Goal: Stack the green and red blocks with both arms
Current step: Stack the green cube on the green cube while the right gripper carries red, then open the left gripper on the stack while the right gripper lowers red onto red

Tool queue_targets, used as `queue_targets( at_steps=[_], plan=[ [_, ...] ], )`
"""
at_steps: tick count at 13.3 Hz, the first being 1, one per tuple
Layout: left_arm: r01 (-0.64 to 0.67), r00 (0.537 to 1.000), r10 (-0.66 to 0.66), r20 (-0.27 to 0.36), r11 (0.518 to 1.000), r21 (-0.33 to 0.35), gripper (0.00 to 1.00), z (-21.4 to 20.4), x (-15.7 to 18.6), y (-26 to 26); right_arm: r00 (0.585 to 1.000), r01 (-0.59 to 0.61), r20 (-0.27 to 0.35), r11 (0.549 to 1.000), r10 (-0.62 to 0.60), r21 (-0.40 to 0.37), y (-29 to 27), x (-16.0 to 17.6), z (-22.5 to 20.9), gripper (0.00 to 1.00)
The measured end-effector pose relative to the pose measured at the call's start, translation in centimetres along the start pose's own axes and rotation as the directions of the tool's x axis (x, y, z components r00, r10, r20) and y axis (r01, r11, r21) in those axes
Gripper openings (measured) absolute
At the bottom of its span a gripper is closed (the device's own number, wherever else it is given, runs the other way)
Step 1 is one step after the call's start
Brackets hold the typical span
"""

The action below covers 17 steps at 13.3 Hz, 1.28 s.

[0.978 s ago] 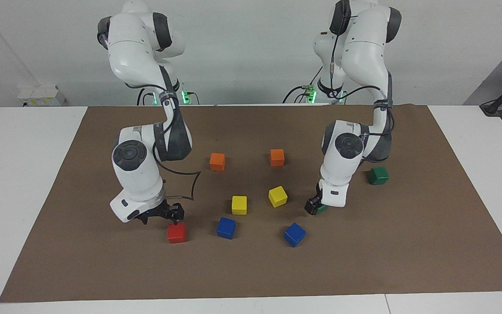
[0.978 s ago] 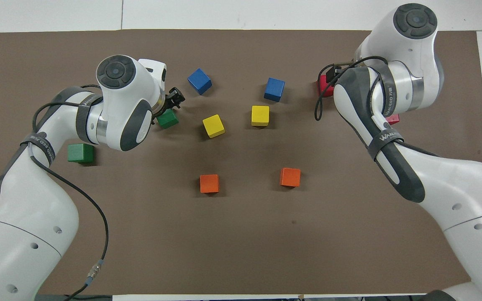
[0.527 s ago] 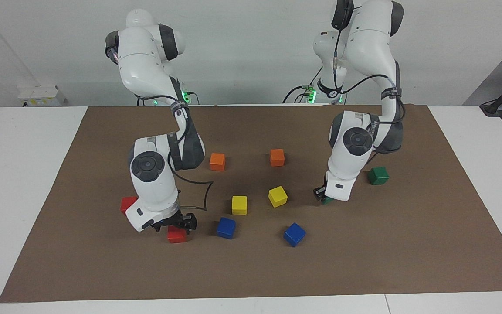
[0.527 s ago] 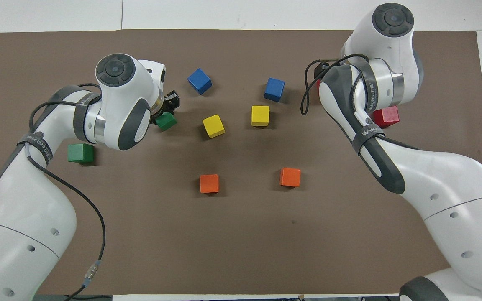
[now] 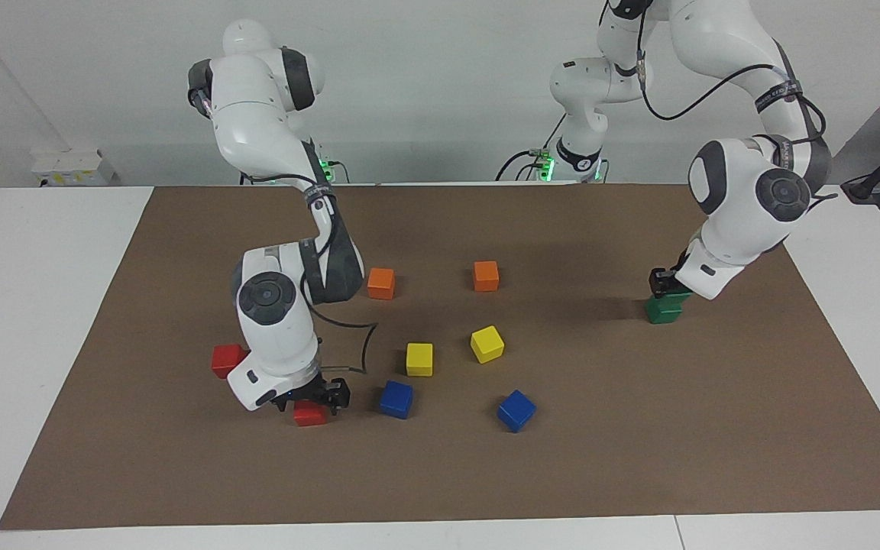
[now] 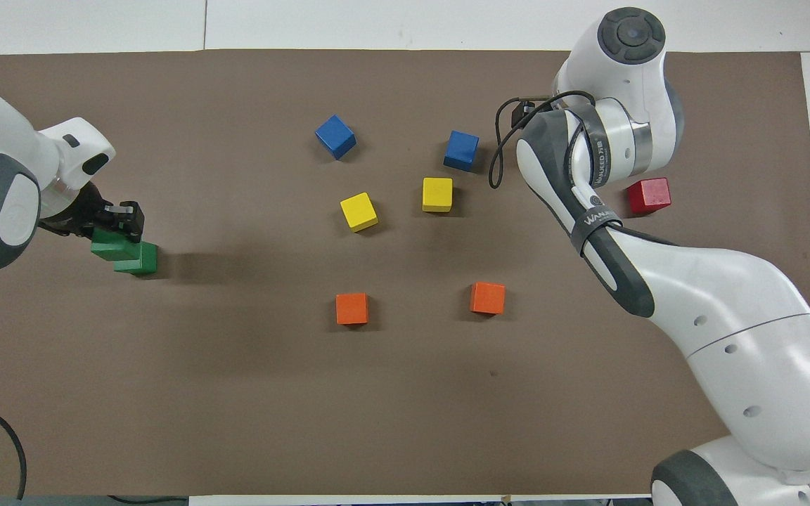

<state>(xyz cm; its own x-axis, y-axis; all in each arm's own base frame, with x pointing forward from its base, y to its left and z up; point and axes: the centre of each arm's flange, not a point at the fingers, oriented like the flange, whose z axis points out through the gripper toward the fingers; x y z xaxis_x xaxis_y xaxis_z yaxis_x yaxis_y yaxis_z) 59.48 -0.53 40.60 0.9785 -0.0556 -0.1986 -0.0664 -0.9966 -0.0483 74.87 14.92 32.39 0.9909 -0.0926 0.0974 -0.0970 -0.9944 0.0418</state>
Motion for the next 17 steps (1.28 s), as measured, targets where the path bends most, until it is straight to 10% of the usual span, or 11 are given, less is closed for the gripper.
queue_targets(
  at_steps=[6, 10, 17],
  plan=[
    [-0.035, 0.997, 0.034, -0.067, 0.999, -0.025, 0.55, 3.4, -1.4, -2.8, 1.0, 0.012, -0.003, 1.0, -0.012, 0.005, -0.6, -0.9, 2.9, 0.97],
    [0.0, 0.996, -0.006, -0.091, 0.998, -0.067, 0.55, 2.9, -2.1, -3.6, 1.0, 0.014, -0.011, 1.0, -0.014, 0.009, -0.6, -1.4, 3.7, 0.56],
    [0.006, 0.989, -0.015, -0.144, 0.998, -0.065, 0.55, 4.2, -2.4, -3.5, 0.998, 0.039, 0.047, 0.999, -0.038, -0.017, 1.3, -1.7, 0.8, 0.56]
  ],
)
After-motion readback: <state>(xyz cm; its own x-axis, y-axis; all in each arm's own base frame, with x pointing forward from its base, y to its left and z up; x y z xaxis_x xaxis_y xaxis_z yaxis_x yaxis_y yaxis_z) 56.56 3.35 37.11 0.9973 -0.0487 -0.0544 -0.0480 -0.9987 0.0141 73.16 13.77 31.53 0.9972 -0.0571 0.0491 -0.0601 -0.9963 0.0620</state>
